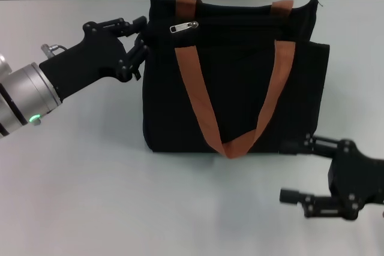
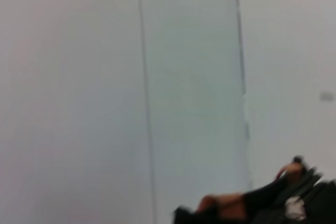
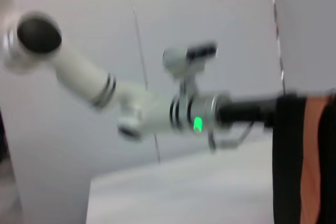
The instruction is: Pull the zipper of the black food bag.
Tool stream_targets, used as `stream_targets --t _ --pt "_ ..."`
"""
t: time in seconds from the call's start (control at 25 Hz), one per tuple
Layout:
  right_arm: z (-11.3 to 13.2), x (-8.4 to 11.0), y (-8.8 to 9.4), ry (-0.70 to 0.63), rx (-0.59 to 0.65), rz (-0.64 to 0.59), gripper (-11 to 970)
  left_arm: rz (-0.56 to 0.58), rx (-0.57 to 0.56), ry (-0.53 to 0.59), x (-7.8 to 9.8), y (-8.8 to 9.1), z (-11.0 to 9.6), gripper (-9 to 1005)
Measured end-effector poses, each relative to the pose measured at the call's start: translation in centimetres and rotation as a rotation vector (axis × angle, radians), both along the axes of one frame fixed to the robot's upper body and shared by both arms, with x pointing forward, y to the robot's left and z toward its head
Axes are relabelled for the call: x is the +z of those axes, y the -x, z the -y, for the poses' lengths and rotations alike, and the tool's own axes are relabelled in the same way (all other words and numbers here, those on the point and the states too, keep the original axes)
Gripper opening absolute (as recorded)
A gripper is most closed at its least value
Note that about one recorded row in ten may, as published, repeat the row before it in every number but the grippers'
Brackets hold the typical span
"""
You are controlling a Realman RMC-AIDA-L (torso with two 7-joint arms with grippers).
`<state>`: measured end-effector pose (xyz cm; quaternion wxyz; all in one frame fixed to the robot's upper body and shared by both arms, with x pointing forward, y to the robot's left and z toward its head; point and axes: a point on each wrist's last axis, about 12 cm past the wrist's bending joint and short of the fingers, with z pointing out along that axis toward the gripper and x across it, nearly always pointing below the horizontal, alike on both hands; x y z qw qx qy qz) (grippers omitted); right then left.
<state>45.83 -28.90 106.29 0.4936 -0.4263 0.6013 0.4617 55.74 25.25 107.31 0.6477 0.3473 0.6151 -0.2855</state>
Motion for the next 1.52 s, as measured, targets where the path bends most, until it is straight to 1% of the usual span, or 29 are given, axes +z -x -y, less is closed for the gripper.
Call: stream_targets --t 0.04,0.12,0.24,0.28,0.32,0.48,0.64,0.68,0.72,0.76,0.8,0.84,0.88,0.92,1.04,1.08,1.12,1.16,1.36,1.48,1.52 --pt "-0.1 0.4 -0.1 -0.035 -0.006 -0.007 800 0.000 0.000 0.000 0.0 0.0 0.0 405" --pt "-0.2 1.3 -0.7 -0.111 -0.020 -0.046 800 0.011 -0.050 0.044 0.3 0.7 0.3 305" --pt "-0.3 2.9 -2.1 -0.196 -0.021 -0.147 800 0.018 -0.073 0.062 0.5 1.0 0.4 161" --pt "-0.3 3.8 -3.1 -0.222 -0.009 -0.213 800 0.019 -0.079 0.065 0.5 1.1 0.5 113" --pt "-0.3 3.8 -3.1 -0.222 -0.009 -0.213 800 0.021 -0.084 0.067 0.5 1.2 0.5 65" --pt "-0.7 5.2 -5.0 -0.239 0.011 -0.310 800 0.041 -0.093 0.072 0.3 1.8 0.4 46" --pt "-1.3 6.2 -6.6 -0.233 0.015 -0.345 800 0.075 -0.093 0.072 0.2 2.5 0.1 26" --pt "-1.6 6.6 -7.3 -0.230 0.012 -0.365 800 0.081 -0.091 0.069 0.1 2.5 0.1 26" --pt "-1.6 6.6 -7.3 -0.230 0.012 -0.365 800 0.081 -0.089 0.066 0.1 2.5 0.1 26" --pt "-1.8 6.8 -7.7 -0.228 0.010 -0.376 801 0.079 -0.087 0.062 0.1 2.5 0.1 26" --pt "-2.2 7.2 -8.5 -0.226 0.004 -0.404 801 0.073 -0.083 0.054 0.0 2.3 0.2 26" --pt "-2.2 7.2 -8.5 -0.226 0.004 -0.404 801 0.073 -0.083 0.054 0.0 2.3 0.2 27" --pt "-2.6 7.5 -9.2 -0.221 0.000 -0.430 801 0.070 -0.081 0.053 0.0 2.2 0.2 27" --pt "-2.6 7.5 -9.2 -0.221 0.000 -0.430 801 0.066 -0.080 0.053 -0.1 2.2 0.2 27" --pt "-3.1 8.5 -10.4 -0.205 -0.005 -0.472 801 0.050 -0.071 0.069 -0.1 2.1 0.2 27" --pt "-3.4 9.5 -11.4 -0.174 -0.006 -0.500 801 0.044 -0.070 0.074 0.0 2.1 0.2 27" --pt "-3.5 10.0 -11.8 -0.153 -0.005 -0.512 800 0.036 -0.069 0.079 0.0 2.0 0.2 27" --pt "-3.5 10.0 -11.8 -0.153 -0.005 -0.512 799 0.027 -0.069 0.084 0.0 1.9 0.2 27" --pt "-4.9 12.7 -13.7 -0.001 0.021 -0.557 795 -0.001 -0.071 0.102 0.1 1.7 0.3 28" --pt "-5.8 13.6 -14.7 0.055 0.006 -0.577 792 -0.007 -0.071 0.106 0.2 1.6 0.3 28" --pt "-6.1 13.7 -15.0 0.069 -0.005 -0.590 766 -0.007 -0.071 0.106 0.2 1.6 0.3 28"
